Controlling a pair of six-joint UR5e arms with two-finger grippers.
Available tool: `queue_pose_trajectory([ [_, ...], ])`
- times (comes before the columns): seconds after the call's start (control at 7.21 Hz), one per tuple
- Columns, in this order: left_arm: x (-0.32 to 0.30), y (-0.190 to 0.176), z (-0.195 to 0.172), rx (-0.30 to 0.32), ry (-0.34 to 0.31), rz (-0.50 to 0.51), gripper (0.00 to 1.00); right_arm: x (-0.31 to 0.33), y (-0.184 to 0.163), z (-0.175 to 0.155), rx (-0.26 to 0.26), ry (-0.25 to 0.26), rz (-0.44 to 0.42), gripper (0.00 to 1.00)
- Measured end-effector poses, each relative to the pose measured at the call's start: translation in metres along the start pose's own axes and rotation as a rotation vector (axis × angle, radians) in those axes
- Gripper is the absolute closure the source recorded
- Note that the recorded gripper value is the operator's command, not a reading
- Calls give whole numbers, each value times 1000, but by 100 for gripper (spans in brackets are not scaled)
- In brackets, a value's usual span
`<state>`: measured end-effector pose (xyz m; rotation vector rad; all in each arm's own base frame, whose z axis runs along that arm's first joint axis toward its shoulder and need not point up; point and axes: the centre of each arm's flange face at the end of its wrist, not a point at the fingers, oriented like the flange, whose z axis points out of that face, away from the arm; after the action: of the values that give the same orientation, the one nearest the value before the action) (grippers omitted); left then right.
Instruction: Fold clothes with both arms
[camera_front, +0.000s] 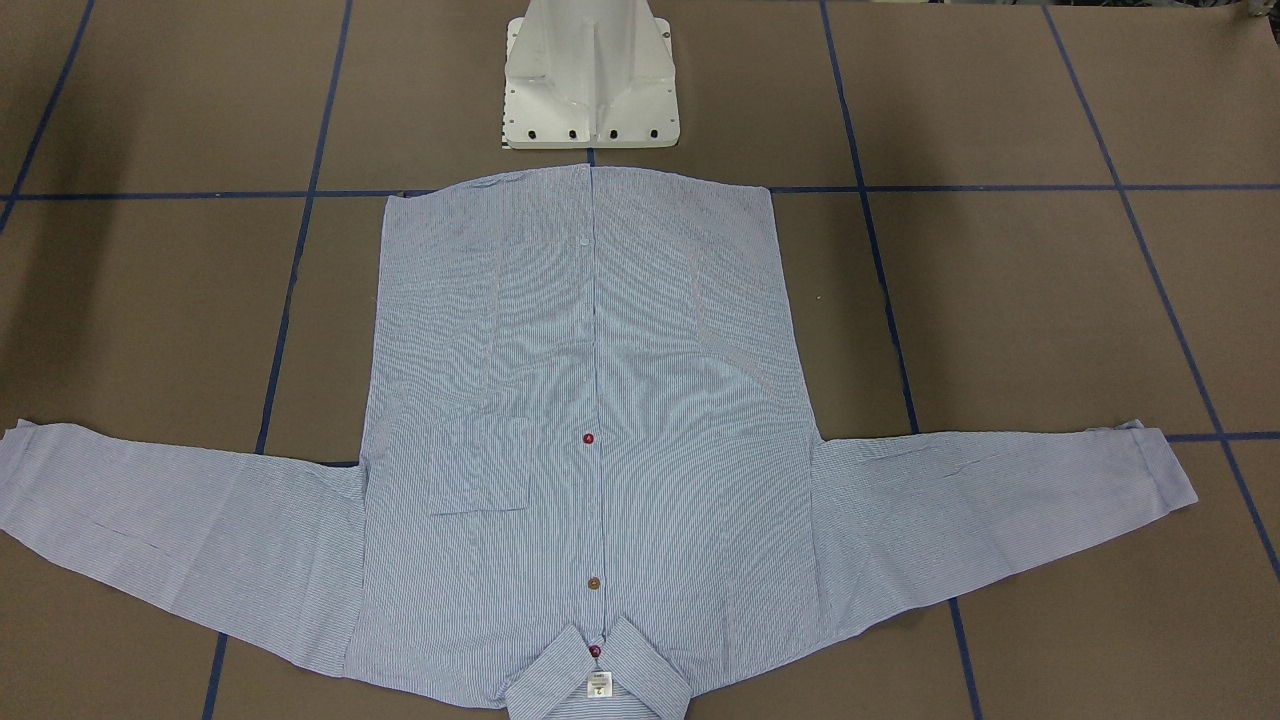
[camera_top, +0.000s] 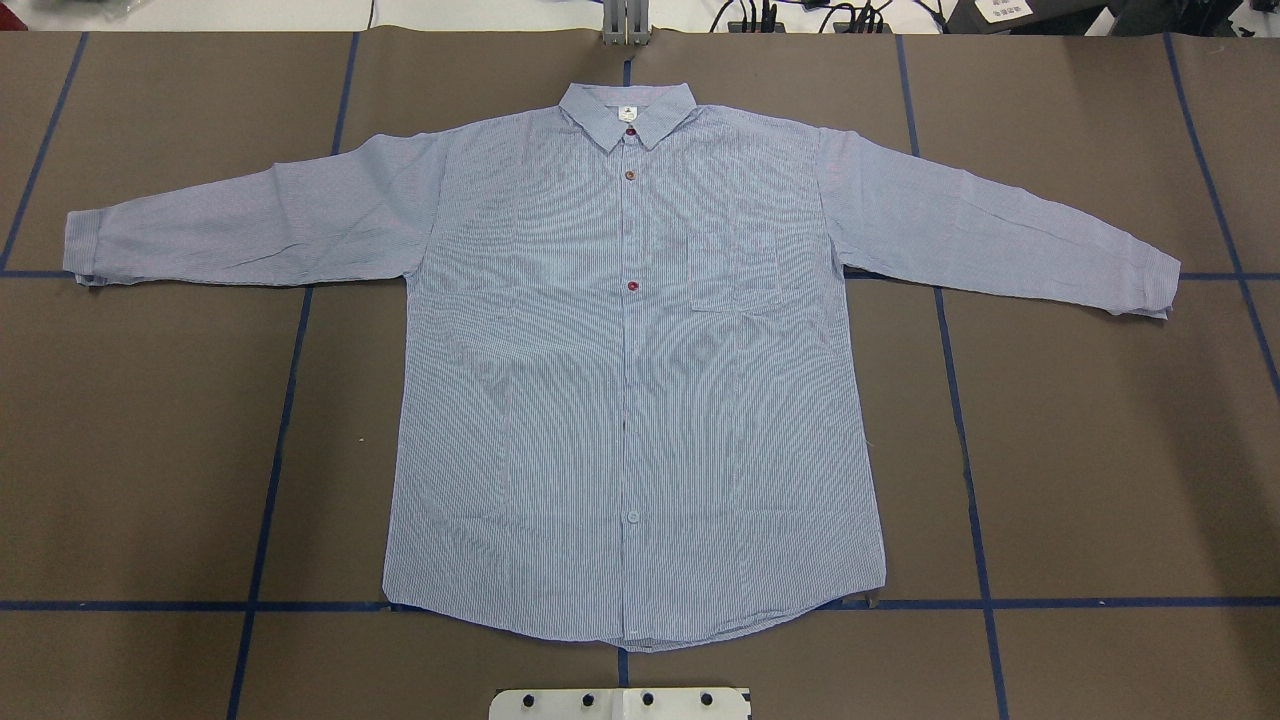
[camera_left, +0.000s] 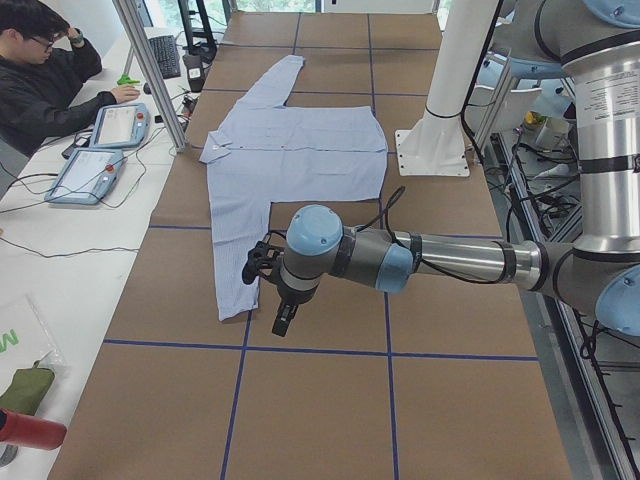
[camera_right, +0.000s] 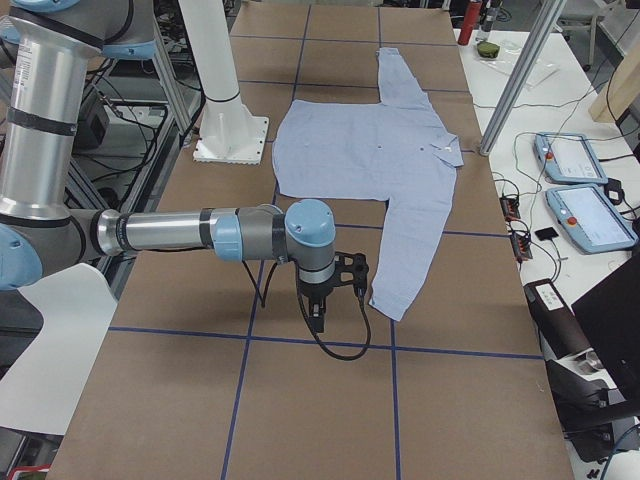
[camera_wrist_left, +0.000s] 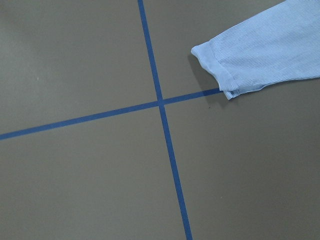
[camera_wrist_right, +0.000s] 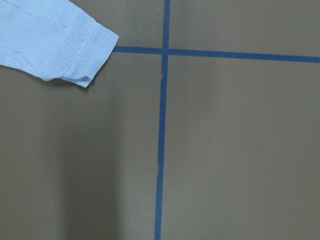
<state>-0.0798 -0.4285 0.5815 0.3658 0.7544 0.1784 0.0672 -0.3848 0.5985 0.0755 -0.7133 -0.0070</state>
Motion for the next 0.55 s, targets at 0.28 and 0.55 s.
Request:
queue_pose_trajectory([
  [0.28,9,-12,-11,88,-18,88,0,-13,-14,-14,56,-4,-47,0],
  [0.55,19,-35,-26,204,-48,192,0,-23,-39,-26,180,-6,-132,0],
])
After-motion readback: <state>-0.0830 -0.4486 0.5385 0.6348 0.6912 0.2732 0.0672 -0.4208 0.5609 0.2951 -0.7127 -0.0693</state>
